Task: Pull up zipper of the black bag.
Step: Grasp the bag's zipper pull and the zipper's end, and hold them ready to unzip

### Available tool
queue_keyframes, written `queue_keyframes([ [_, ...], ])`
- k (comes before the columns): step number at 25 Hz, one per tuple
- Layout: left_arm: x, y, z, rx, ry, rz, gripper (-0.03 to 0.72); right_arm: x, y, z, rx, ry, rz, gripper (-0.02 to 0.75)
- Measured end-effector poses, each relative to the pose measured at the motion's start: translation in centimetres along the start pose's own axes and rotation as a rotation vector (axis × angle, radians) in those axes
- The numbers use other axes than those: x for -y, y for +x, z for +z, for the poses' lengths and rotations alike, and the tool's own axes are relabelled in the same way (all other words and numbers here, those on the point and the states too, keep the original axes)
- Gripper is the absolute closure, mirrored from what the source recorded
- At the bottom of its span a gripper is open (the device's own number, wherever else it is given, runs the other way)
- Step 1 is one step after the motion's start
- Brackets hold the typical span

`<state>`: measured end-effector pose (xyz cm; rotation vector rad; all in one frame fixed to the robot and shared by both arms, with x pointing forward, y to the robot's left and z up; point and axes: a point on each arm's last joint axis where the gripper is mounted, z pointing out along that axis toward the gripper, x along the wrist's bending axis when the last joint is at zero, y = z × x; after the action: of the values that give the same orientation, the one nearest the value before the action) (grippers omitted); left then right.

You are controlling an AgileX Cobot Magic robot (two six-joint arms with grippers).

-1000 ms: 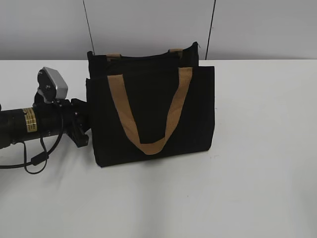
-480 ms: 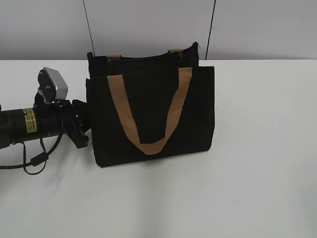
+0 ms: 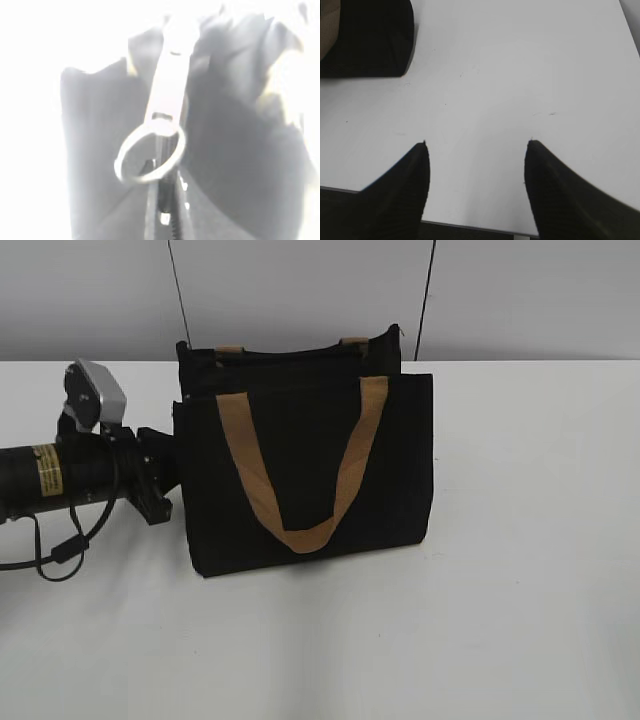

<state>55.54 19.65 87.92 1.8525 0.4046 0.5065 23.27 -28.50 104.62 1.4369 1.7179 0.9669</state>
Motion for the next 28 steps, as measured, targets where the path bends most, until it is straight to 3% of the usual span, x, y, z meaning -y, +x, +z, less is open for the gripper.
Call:
queue_keyframes([
  [7, -4.5, -0.1, -2.9, -0.057, -0.057, -0.045, 0.66, 0.0, 0.0, 0.0, 0.0, 0.0, 0.0, 0.271],
  [15, -7.2, -0.8, -5.8, -0.159, 0.032, 0.027, 0.662, 0.0, 0.0, 0.0, 0.0, 0.0, 0.0, 0.271],
  [28, -10.5, -0.9, -8.4, -0.276, 0.066, 0.126, 0.662, 0.0, 0.0, 0.0, 0.0, 0.0, 0.0, 0.271],
])
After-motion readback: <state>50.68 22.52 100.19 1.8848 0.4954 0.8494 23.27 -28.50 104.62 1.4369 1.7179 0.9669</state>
